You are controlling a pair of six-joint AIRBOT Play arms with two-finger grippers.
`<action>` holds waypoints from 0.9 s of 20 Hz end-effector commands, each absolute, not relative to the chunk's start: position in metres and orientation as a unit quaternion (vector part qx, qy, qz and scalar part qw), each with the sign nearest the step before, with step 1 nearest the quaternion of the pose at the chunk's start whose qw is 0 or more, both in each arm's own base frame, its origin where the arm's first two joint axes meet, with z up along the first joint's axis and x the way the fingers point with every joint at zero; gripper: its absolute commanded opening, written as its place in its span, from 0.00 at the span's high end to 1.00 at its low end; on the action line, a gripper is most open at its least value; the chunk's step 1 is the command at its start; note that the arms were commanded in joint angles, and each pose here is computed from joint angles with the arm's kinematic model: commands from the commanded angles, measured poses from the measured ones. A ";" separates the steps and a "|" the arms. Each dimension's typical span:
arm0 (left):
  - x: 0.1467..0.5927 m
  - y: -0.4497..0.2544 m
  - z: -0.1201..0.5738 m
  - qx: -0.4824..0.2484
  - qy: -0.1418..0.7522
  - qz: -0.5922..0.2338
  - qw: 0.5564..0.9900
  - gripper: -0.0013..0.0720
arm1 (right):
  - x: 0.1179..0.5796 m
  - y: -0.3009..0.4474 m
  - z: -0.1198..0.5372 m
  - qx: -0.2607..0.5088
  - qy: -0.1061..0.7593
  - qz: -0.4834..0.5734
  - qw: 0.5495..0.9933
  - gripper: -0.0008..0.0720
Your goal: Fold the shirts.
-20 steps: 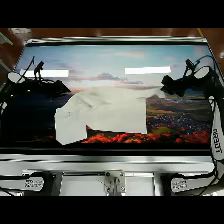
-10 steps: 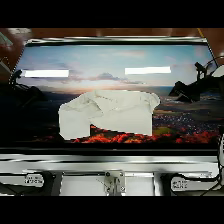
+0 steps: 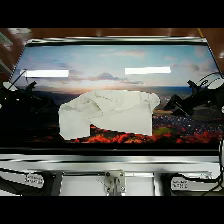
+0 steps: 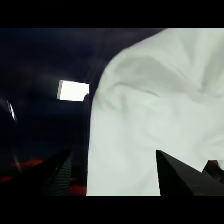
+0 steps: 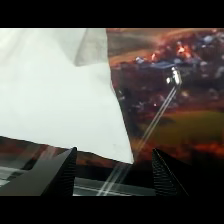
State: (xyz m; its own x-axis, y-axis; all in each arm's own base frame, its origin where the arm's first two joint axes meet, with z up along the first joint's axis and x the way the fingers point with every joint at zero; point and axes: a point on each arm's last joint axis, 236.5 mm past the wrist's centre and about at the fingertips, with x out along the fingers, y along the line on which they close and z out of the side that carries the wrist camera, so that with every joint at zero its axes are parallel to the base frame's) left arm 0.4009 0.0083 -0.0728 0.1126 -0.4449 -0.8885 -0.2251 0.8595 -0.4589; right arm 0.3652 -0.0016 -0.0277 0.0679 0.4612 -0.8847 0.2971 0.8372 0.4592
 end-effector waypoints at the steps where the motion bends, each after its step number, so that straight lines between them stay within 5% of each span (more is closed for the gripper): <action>1: 0.411 -0.004 -0.101 -0.242 0.663 -0.075 0.704 0.14 | 0.370 0.000 -0.032 0.286 0.670 0.058 0.682 0.19; 10: 0.416 -0.010 -0.127 -0.251 0.671 -0.060 0.695 0.22 | 0.372 -0.001 -0.032 0.288 0.668 0.055 0.684 0.19; 12: 0.421 -0.017 -0.127 -0.248 0.666 -0.061 0.701 0.59 | 0.373 -0.001 -0.032 0.293 0.666 0.049 0.684 0.19; 14: 0.422 -0.030 -0.126 -0.246 0.665 -0.073 0.702 0.84 | 0.367 0.000 -0.035 0.281 0.679 0.050 0.677 0.06; 18: 0.420 -0.036 -0.113 -0.232 0.662 -0.097 0.706 0.93 | 0.316 0.027 -0.065 0.262 0.740 0.080 0.615 0.06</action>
State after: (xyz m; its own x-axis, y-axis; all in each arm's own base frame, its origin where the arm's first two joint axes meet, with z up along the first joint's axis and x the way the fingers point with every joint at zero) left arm 0.4206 -0.0288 -0.1227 0.1027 -0.4271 -0.8983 -0.2053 0.8746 -0.4393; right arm 0.3469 0.0118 -0.0497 0.0022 0.4641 -0.8858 0.3072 0.8426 0.4422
